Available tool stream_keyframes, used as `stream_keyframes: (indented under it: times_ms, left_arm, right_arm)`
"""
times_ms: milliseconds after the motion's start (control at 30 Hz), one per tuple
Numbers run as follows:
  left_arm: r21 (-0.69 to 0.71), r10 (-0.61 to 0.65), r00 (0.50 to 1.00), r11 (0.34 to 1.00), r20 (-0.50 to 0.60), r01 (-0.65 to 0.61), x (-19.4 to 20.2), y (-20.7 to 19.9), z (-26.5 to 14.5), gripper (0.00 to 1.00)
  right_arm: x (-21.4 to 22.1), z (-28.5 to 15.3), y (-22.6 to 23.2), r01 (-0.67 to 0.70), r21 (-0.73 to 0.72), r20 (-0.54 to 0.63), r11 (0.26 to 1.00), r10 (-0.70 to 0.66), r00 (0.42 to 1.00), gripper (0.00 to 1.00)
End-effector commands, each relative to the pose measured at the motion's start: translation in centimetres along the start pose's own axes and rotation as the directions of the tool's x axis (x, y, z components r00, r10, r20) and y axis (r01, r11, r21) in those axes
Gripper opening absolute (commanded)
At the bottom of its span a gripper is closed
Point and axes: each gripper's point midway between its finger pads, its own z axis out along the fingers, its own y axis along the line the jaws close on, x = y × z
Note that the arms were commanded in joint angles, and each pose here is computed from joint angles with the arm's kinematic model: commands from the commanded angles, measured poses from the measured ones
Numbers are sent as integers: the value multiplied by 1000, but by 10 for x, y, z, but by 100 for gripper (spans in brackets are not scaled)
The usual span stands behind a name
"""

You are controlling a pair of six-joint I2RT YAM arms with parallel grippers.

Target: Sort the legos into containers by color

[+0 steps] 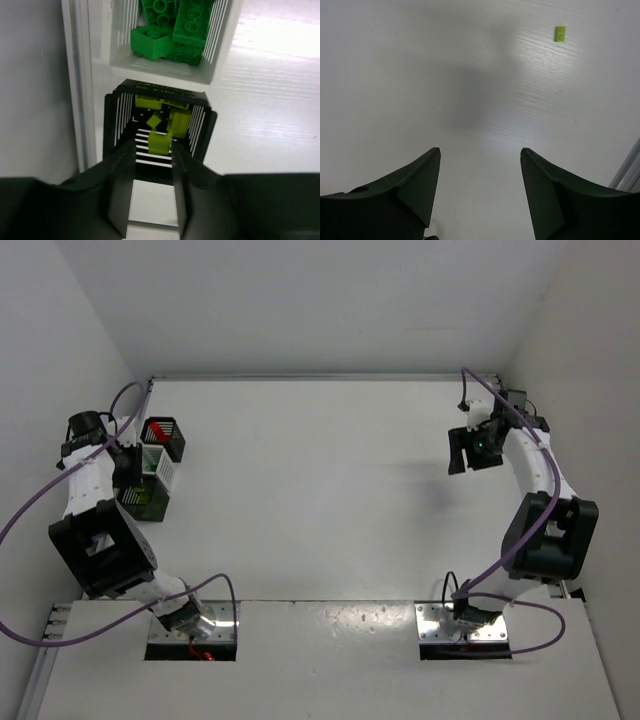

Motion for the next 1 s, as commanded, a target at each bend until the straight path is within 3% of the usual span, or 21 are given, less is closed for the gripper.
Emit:
stream_keyframes:
  times_ms: [0,100,167,433,667,967]
  left_arm:
    - [-6,25,999,1000,38,-24,-12,-3,0,42]
    - [-14,27,998,1000,56,-26,-17,-2,-5,54]
    - [-11,29,997,1000,77,-28,-22,-2,-9,55]
    - [24,92,961,995,260,-102,-61,-24,-57,55]
    - [77,180,892,970,414,-232,-82,-80,-103,57]
    - [220,205,854,914,478,-342,-82,-119,-124,59]
  right_arm:
    - [14,4,-17,19,35,-35,999,-17,999,66]
    - [23,8,-30,13,62,-49,998,-10,999,66]
    - [27,9,-36,10,76,-53,997,-6,999,66]
    - [51,25,-53,-1,71,-122,997,10,992,56]
    - [30,38,-68,-1,75,-75,997,7,997,54]
    - [9,67,-86,173,65,-35,983,-171,985,50]
